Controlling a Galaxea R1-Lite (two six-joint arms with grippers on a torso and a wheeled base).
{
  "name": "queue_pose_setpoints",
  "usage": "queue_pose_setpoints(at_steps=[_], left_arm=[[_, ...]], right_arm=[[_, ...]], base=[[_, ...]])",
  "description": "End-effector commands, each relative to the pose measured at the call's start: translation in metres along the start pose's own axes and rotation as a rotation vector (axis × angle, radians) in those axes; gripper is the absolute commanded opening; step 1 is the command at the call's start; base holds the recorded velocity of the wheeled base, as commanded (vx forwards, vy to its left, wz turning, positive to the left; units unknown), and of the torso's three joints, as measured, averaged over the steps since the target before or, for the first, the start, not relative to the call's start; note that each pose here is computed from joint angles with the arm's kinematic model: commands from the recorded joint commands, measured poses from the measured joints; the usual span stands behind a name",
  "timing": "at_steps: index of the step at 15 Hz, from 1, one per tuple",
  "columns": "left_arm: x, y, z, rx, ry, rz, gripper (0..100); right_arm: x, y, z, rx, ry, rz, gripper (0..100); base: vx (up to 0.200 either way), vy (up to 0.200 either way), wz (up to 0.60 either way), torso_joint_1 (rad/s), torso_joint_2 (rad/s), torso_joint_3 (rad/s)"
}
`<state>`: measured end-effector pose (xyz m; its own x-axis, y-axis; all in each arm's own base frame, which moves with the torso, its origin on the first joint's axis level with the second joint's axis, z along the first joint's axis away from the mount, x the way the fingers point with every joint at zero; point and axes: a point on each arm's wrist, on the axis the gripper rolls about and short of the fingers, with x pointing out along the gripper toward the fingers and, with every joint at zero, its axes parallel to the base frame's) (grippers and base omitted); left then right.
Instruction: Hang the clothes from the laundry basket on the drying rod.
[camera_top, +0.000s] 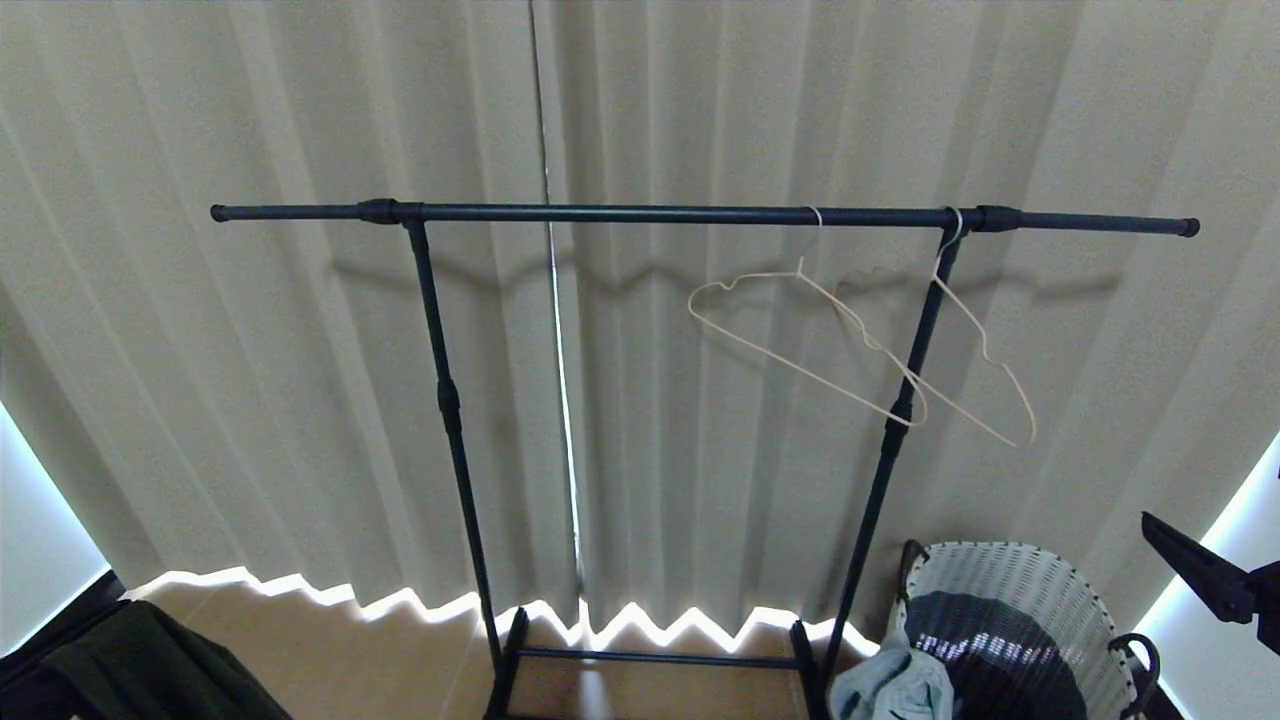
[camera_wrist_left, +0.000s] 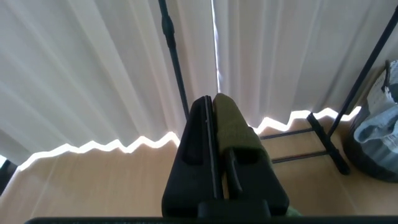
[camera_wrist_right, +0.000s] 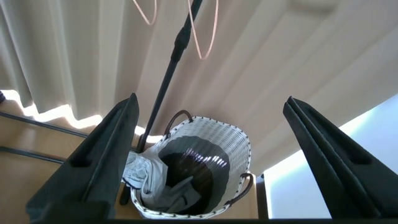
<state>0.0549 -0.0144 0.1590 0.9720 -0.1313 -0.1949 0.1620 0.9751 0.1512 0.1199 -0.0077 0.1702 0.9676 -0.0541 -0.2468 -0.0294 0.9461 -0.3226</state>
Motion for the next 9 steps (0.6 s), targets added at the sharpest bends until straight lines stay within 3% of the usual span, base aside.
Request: queue_pose_setpoints(at_steps=[1, 5, 9], left_arm=[[-0.0027, 0.0007, 0.0010, 0.002, -0.018, 0.004, 0], [-0.0079, 0.0013, -0.0029, 0.075, -0.034, 0.009, 0], [-0.0108, 0.0019, -0.0033, 0.083, -0.049, 0.011, 0]], right_arm=[[0.0014, 0.0007, -0.0017, 0.000, 0.011, 0.007, 100], [0.0045, 0.0006, -0.0014, 0.002, 0.020, 0.011, 100], [0.0060, 0.0005, -0.0014, 0.002, 0.024, 0.011, 100]], base=[[0.000, 0.000, 0.00, 0.056, -0.11, -0.076], [0.000, 0.000, 0.00, 0.007, -0.01, -0.008], [0.000, -0.200, 0.00, 0.005, 0.00, 0.002]])
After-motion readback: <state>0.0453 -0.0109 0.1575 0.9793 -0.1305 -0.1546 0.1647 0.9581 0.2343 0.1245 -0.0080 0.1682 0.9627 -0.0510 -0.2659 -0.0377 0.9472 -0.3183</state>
